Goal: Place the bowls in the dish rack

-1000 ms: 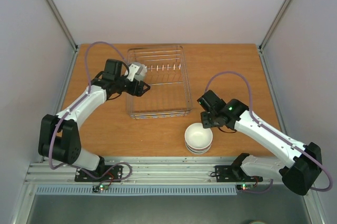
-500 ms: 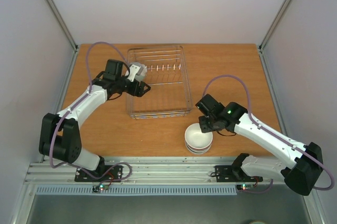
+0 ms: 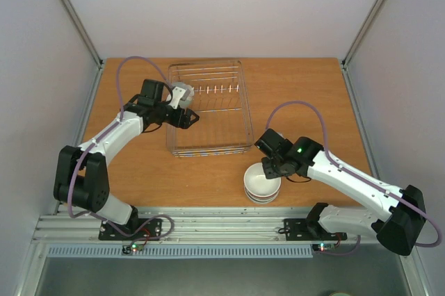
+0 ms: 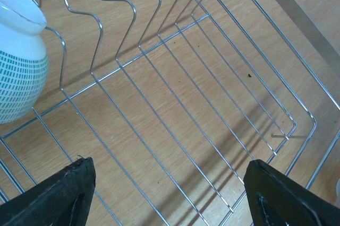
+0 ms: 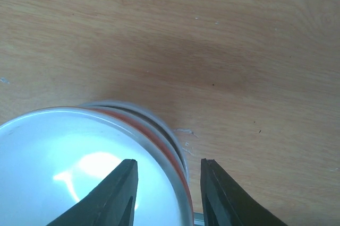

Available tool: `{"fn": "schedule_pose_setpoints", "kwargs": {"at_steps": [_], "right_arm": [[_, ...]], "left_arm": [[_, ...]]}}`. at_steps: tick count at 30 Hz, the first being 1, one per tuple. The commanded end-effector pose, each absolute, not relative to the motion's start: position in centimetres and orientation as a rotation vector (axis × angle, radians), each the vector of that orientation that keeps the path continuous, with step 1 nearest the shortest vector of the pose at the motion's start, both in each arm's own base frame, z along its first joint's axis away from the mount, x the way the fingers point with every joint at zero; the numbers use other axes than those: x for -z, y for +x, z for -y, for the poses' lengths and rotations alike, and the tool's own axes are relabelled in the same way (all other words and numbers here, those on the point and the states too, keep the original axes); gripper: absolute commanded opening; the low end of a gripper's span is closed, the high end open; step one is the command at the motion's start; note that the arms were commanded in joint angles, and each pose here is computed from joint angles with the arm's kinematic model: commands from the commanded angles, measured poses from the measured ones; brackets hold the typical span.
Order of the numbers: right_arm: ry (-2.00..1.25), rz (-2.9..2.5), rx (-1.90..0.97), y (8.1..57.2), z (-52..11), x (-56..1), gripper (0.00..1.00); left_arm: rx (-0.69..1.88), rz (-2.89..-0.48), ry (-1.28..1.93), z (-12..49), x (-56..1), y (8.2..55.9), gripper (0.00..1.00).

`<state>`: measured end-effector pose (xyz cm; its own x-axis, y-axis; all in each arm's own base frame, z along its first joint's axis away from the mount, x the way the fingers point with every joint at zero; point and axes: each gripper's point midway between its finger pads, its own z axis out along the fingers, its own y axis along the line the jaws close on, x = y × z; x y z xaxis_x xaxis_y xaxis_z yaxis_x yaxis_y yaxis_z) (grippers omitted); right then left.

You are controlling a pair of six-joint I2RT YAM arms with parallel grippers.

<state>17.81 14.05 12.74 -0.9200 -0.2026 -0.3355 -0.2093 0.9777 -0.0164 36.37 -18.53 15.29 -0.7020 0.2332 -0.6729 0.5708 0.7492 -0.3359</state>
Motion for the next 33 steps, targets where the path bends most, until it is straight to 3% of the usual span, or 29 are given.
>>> {"fn": "schedule_pose_setpoints", "kwargs": {"at_steps": [1,10,20,33], "right_arm": [[-0.279,-2.796,0.014,17.7,-13.7,-12.2,0.35],[-0.292,-2.811,0.003,17.4,-14.0,-11.6,0.30],[-0.298,-2.814,0.004,17.4,-14.0,-11.7,0.01],[-0.269,-2.756,0.010,17.4,-13.2,-14.3,0.01]], "left_arm": [[0.708,-2.287,0.615,18.8,-16.4,37.0,0.77],[0.701,-2.291,0.614,18.8,-16.3,37.0,0.77],[0.695,-2.291,0.610,18.7,-16.3,37.1,0.77],[0.697,-2.289,0.613,18.8,-16.4,37.1,0.77]]}}
